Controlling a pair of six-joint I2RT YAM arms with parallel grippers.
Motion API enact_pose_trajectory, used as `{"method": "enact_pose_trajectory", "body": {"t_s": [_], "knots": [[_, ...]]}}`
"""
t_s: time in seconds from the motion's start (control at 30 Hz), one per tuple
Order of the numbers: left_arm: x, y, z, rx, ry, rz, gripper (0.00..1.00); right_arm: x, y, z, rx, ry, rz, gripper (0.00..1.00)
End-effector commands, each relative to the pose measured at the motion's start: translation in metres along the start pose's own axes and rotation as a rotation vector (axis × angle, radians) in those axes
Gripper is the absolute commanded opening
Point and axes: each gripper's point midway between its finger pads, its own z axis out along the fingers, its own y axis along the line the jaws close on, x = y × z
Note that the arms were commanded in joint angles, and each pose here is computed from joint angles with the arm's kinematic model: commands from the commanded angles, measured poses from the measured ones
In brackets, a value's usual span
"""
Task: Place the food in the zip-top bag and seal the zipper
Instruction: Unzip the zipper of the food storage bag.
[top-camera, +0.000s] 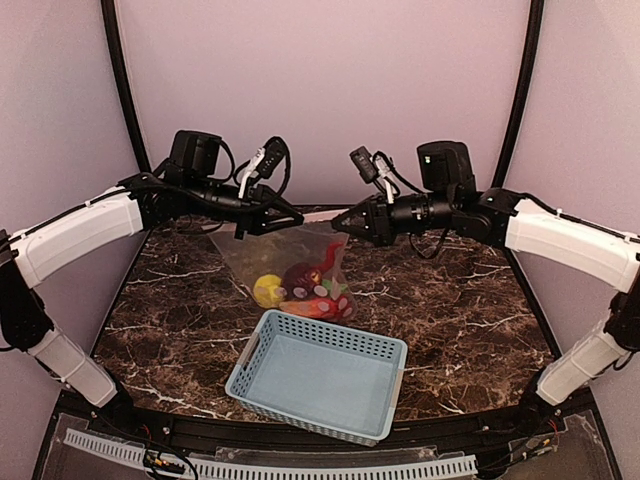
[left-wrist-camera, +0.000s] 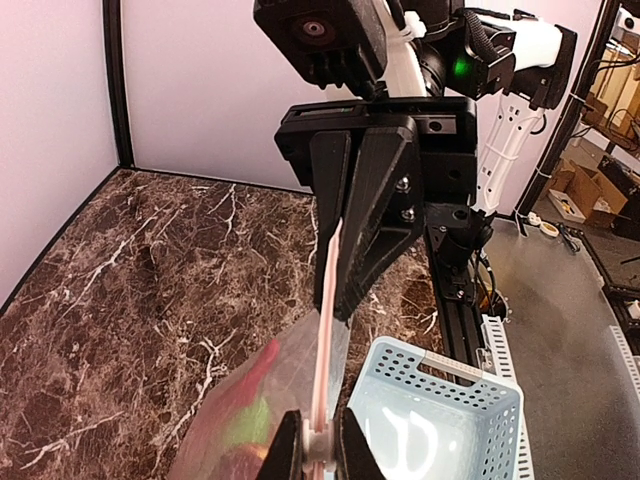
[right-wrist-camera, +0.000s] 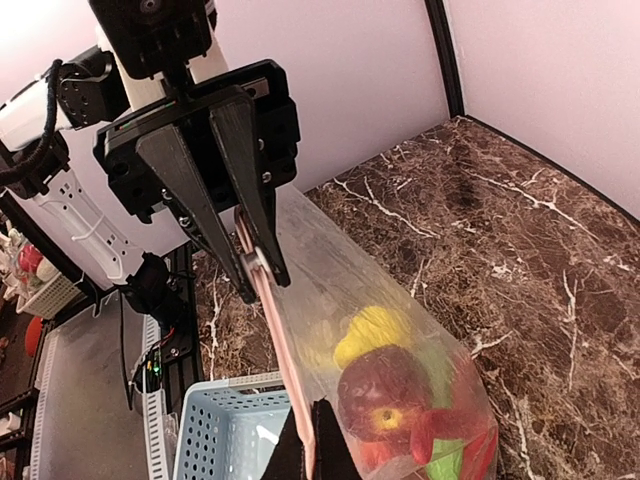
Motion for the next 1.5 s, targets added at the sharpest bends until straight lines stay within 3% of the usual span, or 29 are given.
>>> {"method": "enact_pose_trajectory", "body": {"t_s": [0.0,0.77,1.4,1.47], "knots": [[0.007,0.005,-0.026,-0.068,0.023,-0.021,0.01,-0.011,-0.036,-0.045,0.192,-0.060,0.022,0.00],[0.023,0.021,-0.040,-0.159,0.087,-0.007,0.01,0.002,-0.079,-0.120,0.410,-0.110,0.087,0.00],[0.040,0.029,-0.052,-0.231,0.128,-0.005,0.01,0.006,-0.086,-0.133,0.433,-0.115,0.106,0.00],[0.040,0.028,-0.052,-0.233,0.125,-0.005,0.06,0.006,-0.085,-0.132,0.421,-0.115,0.107,0.00]]}}
